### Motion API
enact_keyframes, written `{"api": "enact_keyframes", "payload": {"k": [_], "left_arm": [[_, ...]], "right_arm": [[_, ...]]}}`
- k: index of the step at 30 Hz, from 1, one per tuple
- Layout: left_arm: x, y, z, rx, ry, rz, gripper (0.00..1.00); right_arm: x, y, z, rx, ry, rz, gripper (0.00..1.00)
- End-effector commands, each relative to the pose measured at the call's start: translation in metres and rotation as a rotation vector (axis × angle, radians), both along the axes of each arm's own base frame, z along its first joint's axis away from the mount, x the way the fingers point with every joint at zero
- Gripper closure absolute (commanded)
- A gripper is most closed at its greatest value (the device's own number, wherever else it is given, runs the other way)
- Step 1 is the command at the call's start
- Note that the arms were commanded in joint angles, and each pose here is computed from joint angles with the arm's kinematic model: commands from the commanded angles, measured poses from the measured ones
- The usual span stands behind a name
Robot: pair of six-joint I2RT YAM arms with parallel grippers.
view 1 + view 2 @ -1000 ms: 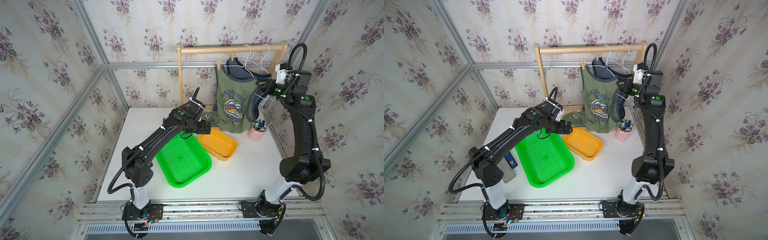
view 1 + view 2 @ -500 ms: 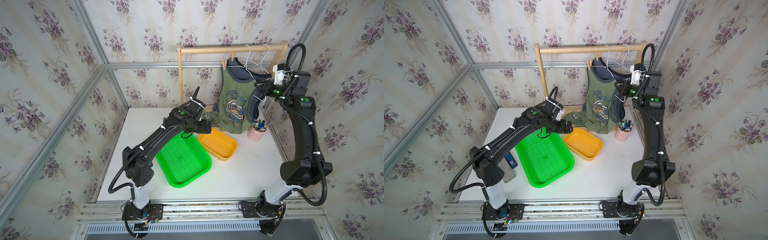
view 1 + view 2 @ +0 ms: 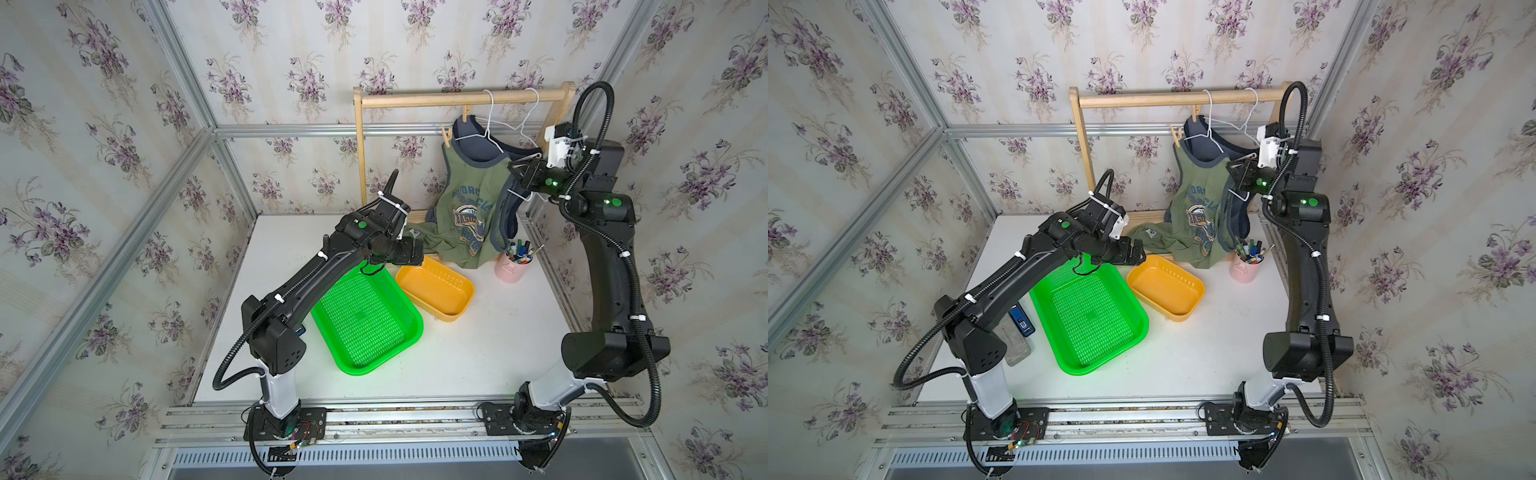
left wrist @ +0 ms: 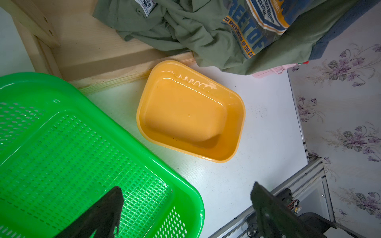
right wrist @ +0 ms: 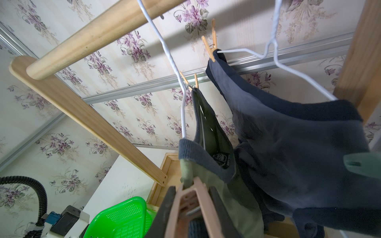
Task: Remove the clothespins securing tank tops to the hanger
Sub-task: Remove the clothespin from the hanger, then place the clothespin in the storage box.
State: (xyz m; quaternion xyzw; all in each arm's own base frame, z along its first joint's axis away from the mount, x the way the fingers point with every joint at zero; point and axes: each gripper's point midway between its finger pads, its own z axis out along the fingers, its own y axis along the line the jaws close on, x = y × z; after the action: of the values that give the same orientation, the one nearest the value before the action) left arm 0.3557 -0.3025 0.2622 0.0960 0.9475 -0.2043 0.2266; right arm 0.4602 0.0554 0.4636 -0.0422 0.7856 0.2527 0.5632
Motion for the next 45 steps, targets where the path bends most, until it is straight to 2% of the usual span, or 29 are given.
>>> {"api": "enact_keyframes", "payload": {"k": [1, 9, 19, 24, 31, 37, 40, 45], "left_arm": [[0.002, 0.002, 0.005, 0.005, -0.014, 0.005, 0.01], [0.004, 0.007, 0.020, 0.010, -0.053, 0.018, 0.01], [0.003, 0.010, 0.020, 0.025, -0.051, 0.025, 0.01], [0.004, 0.011, 0.021, 0.029, -0.055, 0.028, 0.01], [0.009, 0.012, 0.029, 0.016, -0.073, 0.055, 0.01], [0.017, 0.027, 0.034, 0.023, -0.085, 0.113, 0.01], [0.021, 0.042, 0.030, 0.021, -0.060, 0.171, 0.01], [0.025, 0.072, 0.022, 0.039, -0.037, 0.262, 0.01]], "right_arm": [[-0.003, 0.000, 0.013, -0.019, -0.045, -0.012, 0.87], [-0.004, 0.002, 0.027, 0.001, -0.076, -0.008, 0.92], [0.007, 0.004, -0.019, -0.022, 0.030, 0.004, 0.92], [0.005, 0.005, -0.012, -0.032, 0.012, 0.001, 0.93], [-0.025, 0.007, 0.021, -0.043, -0.051, -0.016, 0.93], [-0.071, 0.052, 0.023, -0.087, -0.050, 0.074, 0.92], [-0.092, 0.087, -0.001, -0.090, 0.013, 0.164, 0.92], [-0.118, 0.140, -0.095, -0.093, 0.193, 0.286, 0.92]]}}
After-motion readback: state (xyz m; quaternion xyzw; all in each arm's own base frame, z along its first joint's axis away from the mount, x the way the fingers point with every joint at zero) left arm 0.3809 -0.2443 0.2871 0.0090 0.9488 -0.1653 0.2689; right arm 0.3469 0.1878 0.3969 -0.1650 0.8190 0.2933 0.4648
